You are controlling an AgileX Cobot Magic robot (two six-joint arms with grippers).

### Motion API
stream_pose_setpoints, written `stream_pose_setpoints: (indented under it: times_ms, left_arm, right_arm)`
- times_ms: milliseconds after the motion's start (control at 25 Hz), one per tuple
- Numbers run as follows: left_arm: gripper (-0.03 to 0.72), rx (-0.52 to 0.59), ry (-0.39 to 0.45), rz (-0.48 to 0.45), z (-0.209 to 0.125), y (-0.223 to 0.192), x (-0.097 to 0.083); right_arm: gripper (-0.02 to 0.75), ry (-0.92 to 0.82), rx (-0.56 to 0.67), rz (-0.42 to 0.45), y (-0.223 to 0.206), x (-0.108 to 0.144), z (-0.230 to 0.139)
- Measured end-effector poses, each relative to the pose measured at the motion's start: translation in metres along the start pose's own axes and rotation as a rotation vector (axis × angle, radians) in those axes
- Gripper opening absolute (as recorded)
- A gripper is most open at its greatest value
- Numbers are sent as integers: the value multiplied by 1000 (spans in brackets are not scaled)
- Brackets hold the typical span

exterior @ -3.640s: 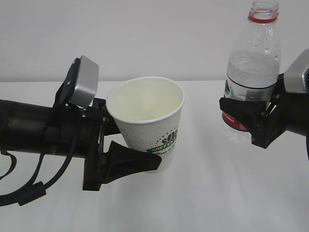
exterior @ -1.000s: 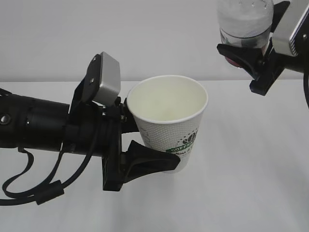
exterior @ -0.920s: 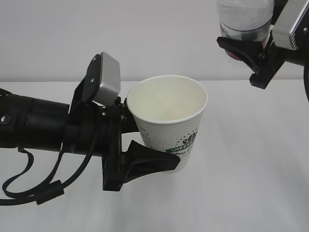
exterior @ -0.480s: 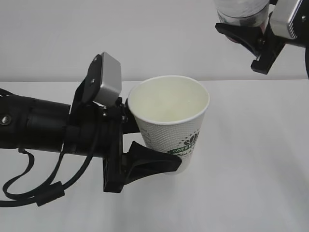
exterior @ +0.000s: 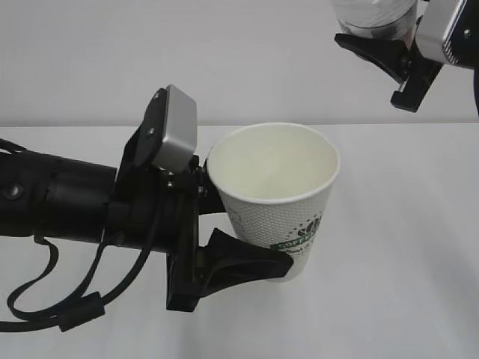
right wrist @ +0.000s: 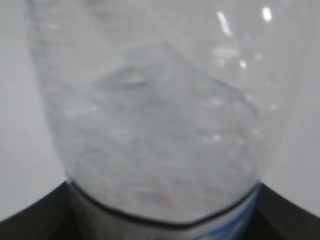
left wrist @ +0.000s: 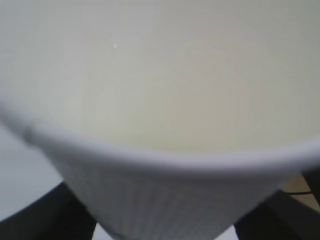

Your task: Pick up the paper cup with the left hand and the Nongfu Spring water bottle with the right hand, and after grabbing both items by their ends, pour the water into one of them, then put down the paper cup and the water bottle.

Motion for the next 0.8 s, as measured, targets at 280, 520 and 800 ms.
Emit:
stream_pose_setpoints:
  times_ms: [280, 520, 800]
  left_arm:
    - [545, -4, 4, -16, 2, -6, -8]
    - [545, -16, 6, -1, 4, -6, -6]
    - [545, -15, -10, 24, 4, -6, -2]
  right_arm:
    - [486, 64, -4, 18, 0, 3, 0]
    - [485, 116, -5, 20, 0, 3, 1]
    - [485, 170, -9, 19, 0, 3, 1]
Point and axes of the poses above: a point on each arm's last joint axis where the gripper is mounted, y pointing back along that axis away from the gripper, x along the wrist's bending axis when the last joint is at zero, z = x × y, the point moved 7 cm from there along -y, pointing out along that axis toward the gripper, and after that the axes turned 9 degrees about y, right-handed, at the moved point
